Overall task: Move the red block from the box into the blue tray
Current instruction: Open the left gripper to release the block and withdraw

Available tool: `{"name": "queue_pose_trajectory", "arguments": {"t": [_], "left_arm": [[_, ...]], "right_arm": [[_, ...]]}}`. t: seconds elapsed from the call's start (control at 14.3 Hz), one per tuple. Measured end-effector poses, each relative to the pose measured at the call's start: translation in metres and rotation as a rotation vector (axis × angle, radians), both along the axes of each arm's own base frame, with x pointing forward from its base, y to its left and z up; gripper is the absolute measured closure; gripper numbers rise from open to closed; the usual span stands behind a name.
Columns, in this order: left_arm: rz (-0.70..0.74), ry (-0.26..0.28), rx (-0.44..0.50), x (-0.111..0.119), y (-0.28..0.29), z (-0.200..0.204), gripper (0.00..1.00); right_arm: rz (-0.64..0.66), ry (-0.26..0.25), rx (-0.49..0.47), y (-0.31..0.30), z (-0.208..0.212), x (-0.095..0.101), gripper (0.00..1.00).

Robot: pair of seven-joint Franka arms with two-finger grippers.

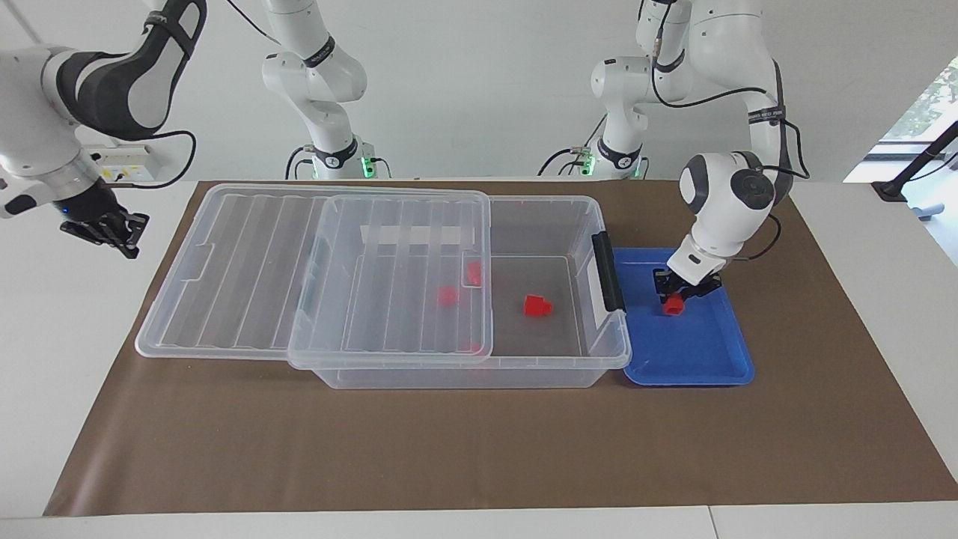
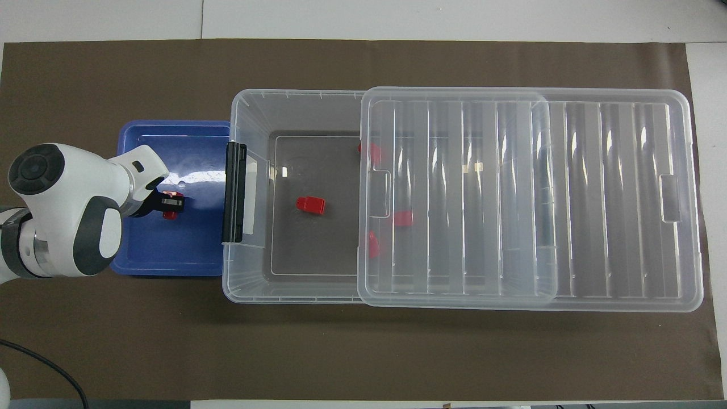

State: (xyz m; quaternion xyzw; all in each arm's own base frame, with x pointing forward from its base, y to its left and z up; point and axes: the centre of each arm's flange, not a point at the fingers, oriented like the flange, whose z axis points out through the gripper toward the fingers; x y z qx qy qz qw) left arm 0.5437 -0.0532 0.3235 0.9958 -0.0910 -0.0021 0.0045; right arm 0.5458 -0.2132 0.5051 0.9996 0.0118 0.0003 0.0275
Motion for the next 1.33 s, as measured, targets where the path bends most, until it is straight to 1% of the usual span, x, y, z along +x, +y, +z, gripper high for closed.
{"name": "queue_pose_trajectory", "arguments": {"t": [0.21, 0.28, 0.42, 0.49, 0.56, 0.63, 0.7, 0.84, 0.98, 1.19, 1.33], "left_arm": [[0.006, -0.014, -0.001, 0.003, 0.003, -0.004, 0.66], [0.005, -0.021, -0.002, 0.004, 0.002, -0.002, 0.61], [0.003, -0.041, -0.004, 0.010, 0.001, 0.006, 0.36], [0.003, -0.055, -0.005, 0.014, 0.000, 0.013, 0.26], [0.002, -0.065, -0.007, 0.019, -0.001, 0.023, 0.15], [0.001, -0.065, -0.007, 0.024, -0.001, 0.037, 0.02], [0.001, -0.060, -0.007, 0.030, -0.002, 0.055, 0.00], [-0.001, -0.045, -0.007, 0.040, -0.003, 0.095, 0.00], [-0.002, -0.045, -0.008, 0.046, -0.004, 0.134, 0.00], [-0.003, -0.050, -0.009, 0.046, -0.004, 0.186, 0.00], [0.008, -0.056, -0.009, 0.044, 0.002, 0.208, 0.00]], "right_arm": [[-0.006, 0.003, 0.002, 0.006, -0.012, 0.001, 0.99], [-0.007, 0.003, 0.003, 0.007, -0.015, 0.001, 0.99], [-0.013, 0.002, 0.004, 0.010, -0.019, 0.002, 0.99], [-0.024, 0.003, 0.006, 0.015, -0.021, 0.003, 0.99], [-0.032, 0.004, 0.007, 0.021, -0.022, 0.005, 0.99], [-0.039, 0.005, 0.009, 0.028, -0.023, 0.007, 0.99], [-0.042, 0.006, 0.010, 0.034, -0.024, 0.009, 0.99], [-0.043, 0.007, 0.011, 0.038, -0.024, 0.010, 0.99], [-0.043, 0.007, 0.011, 0.040, -0.025, 0.011, 0.99], [-0.059, 0.006, 0.014, 0.055, -0.026, 0.015, 0.99], [-0.063, 0.006, 0.015, 0.065, -0.026, 0.017, 0.99]]}}
